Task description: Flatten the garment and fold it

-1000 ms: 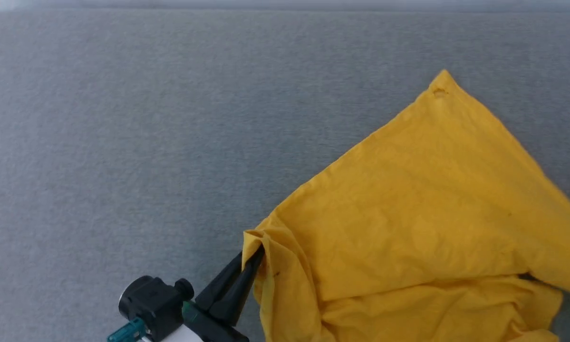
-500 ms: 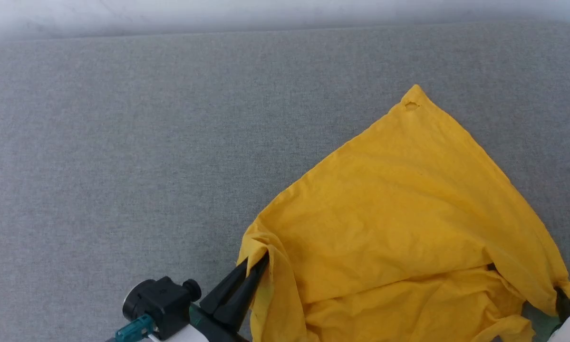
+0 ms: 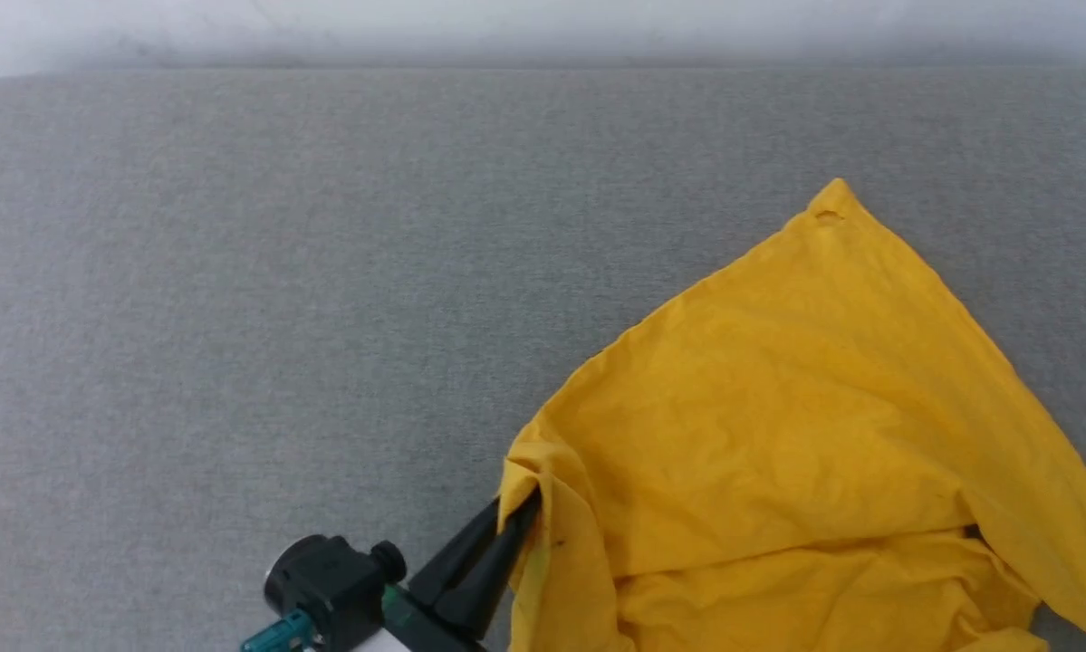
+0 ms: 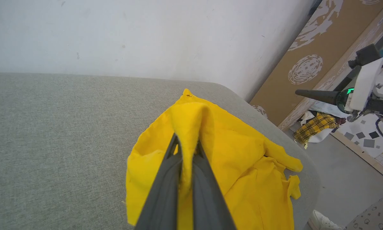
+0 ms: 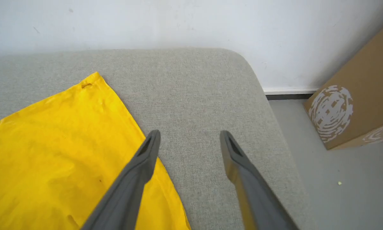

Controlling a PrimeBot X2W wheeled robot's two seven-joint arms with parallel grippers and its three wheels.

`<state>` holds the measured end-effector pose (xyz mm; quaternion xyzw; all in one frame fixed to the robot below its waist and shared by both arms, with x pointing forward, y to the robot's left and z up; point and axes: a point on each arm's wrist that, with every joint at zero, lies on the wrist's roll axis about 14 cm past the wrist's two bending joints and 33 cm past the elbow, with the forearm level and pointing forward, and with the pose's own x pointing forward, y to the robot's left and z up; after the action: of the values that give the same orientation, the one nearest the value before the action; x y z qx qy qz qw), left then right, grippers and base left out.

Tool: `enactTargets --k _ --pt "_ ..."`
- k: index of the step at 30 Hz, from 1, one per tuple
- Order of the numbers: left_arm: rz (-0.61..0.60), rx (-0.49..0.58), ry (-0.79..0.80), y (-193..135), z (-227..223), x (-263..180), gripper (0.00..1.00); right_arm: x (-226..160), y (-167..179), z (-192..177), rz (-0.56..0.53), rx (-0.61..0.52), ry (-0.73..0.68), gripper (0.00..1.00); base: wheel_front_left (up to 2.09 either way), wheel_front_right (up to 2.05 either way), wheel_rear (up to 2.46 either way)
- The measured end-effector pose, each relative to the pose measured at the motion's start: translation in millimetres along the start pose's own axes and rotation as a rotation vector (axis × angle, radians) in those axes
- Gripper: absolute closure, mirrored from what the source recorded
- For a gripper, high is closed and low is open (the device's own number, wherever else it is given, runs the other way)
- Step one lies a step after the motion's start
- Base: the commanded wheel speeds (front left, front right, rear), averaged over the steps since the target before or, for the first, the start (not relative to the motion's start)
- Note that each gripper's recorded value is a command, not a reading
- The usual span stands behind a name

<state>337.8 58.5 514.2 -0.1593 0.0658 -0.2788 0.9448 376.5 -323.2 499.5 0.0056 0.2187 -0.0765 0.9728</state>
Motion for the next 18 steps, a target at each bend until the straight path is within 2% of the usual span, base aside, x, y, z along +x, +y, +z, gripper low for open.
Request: enactTargets --k 5,9,12,18 --pt "-0.013 -0.011 -0.03 -2.9 3.7 4.5 1.0 32.8 63.2 60.3 0.152 -0.17 -0.078 0.0 0.0 0.0 0.0" --pt "-0.019 -0.013 -0.036 -2.9 2.6 11.2 1.0 67.4 121.3 82.4 0.283 -0.24 -0.078 0.0 0.0 0.0 0.0" --pt "-0.021 -0.017 -0.039 -0.8 1.0 18.9 1.0 99.5 144.0 70.6 0.319 -0.276 0.014 0.0 0.0 0.0 0.0" --pt "0.003 -0.036 -0.037 10.0 -6.5 29.9 1.0 152.5 161.0 22.4 0.325 -0.343 0.217 0.0 0.0 0.0 0.0"
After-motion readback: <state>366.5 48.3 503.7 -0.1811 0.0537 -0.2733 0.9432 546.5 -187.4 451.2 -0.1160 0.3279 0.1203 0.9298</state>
